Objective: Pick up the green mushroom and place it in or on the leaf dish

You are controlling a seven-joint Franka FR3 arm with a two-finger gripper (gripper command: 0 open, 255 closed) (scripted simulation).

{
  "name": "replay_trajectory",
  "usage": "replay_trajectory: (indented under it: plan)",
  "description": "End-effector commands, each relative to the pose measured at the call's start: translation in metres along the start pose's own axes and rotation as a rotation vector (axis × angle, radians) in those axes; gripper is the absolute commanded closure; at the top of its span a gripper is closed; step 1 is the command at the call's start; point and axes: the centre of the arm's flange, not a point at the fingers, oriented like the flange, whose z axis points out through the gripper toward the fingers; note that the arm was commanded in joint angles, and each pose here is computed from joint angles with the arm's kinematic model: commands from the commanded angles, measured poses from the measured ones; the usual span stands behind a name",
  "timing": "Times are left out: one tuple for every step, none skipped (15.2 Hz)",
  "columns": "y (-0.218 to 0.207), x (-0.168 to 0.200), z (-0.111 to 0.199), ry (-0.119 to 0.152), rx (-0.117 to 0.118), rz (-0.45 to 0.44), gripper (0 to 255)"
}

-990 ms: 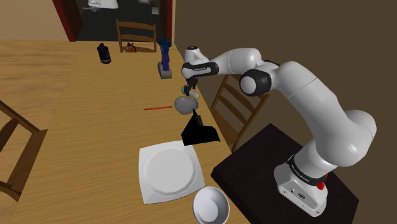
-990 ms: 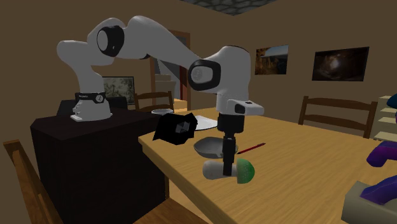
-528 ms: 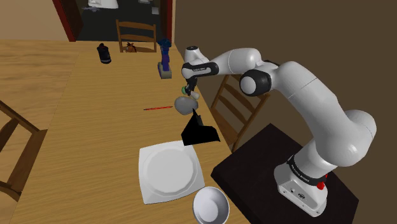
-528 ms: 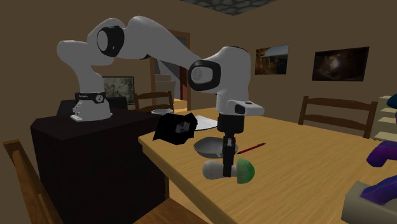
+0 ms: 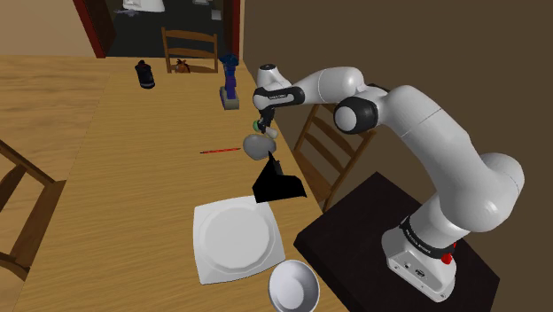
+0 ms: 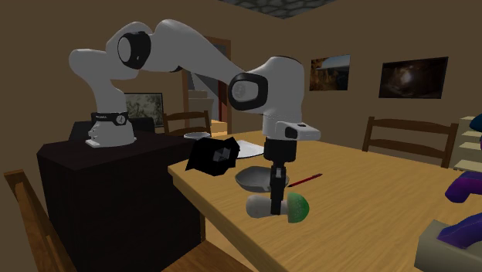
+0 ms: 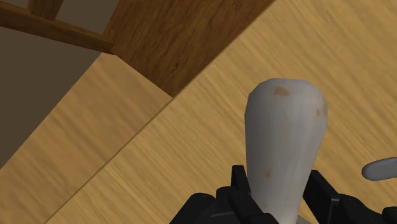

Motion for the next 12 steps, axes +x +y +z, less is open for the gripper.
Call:
replay_trajectory:
  plan:
    - [0.000, 0.000, -0.005, 0.000, 0.000, 0.000, 255]
    - [0.001, 0.000, -0.011, 0.000, 0.000, 0.000, 255]
    - [0.002, -0.001, -0.016, 0.000, 0.000, 0.000, 255]
    - [0.002, -0.001, -0.021, 0.000, 0.000, 0.000, 255]
    - [0.003, -0.001, -0.026, 0.000, 0.000, 0.000, 255]
    - [0.003, -0.001, -0.032, 0.000, 0.000, 0.000, 255]
    - [0.004, -0.001, -0.037, 0.000, 0.000, 0.000, 255]
    - [0.004, -0.002, -0.042, 0.000, 0.000, 0.000, 255]
    - [0.005, -0.002, -0.047, 0.000, 0.000, 0.000, 255]
    - [0.005, -0.002, -0.053, 0.000, 0.000, 0.000, 255]
    - [0.006, -0.002, -0.058, 0.000, 0.000, 0.000, 255]
    - [0.007, -0.002, -0.063, 0.000, 0.000, 0.000, 255]
